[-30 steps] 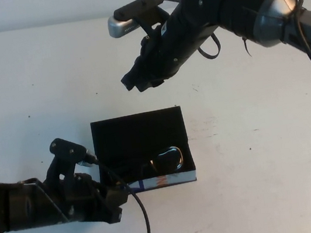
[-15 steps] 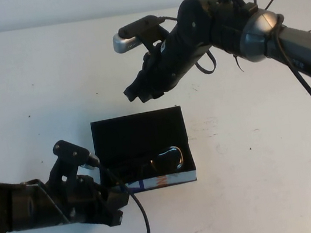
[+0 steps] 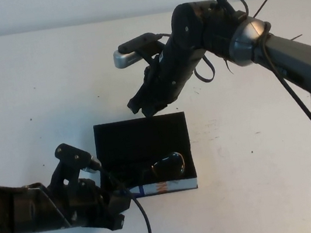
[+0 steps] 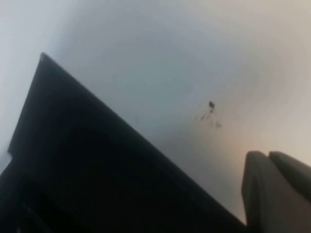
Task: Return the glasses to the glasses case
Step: Close the glasses case
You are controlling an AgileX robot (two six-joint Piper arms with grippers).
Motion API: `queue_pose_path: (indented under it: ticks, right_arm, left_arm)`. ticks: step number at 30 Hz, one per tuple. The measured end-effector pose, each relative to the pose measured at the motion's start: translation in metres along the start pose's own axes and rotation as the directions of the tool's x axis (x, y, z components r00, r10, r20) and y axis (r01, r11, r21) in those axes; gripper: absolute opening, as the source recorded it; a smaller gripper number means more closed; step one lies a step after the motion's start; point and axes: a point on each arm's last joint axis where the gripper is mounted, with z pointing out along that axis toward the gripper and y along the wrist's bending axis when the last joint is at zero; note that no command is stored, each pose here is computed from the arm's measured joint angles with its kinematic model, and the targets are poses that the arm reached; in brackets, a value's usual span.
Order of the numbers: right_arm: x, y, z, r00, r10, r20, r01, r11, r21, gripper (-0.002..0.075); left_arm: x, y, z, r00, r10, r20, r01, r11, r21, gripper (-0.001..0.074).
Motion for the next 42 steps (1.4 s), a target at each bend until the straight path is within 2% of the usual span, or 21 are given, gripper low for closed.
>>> queue_pose_path:
  ticks: [8, 18, 25, 30, 42]
  right_arm:
    - [0.0, 0.006, -0.014, 0.997, -0.022, -0.079, 0.02, 0.999, -0.03, -0.0011]
    - [-0.003, 0.012, -0.019, 0.997, -0.009, -0.077, 0.003, 0.996, -0.086, -0.0011]
    - [-0.001, 0.04, -0.011, 0.995, -0.026, -0.101, 0.013, 0.992, -0.122, -0.0011]
    - [0.014, 0.057, -0.012, 0.987, -0.041, -0.156, 0.019, 0.99, -0.137, -0.0011]
    - [0.06, 0.058, 0.0, 0.947, 0.009, -0.321, -0.066, 0.984, -0.165, -0.0011]
  left_arm:
    - [0.0, 0.0, 0.0, 1.0, 0.002, -0.001, -0.002, 1.0, -0.002, -0.0001]
    - [0.001, 0.002, 0.0, 1.0, 0.001, -0.008, -0.002, 1.0, -0.019, -0.0001]
    - [0.001, 0.002, 0.0, 1.0, 0.001, -0.008, -0.002, 1.0, -0.02, -0.0001]
    - [0.001, 0.002, 0.0, 1.0, 0.001, -0.008, -0.002, 1.0, -0.02, -0.0001]
    - [0.0, 0.002, 0.0, 1.0, 0.003, -0.007, -0.003, 1.0, -0.021, -0.0001]
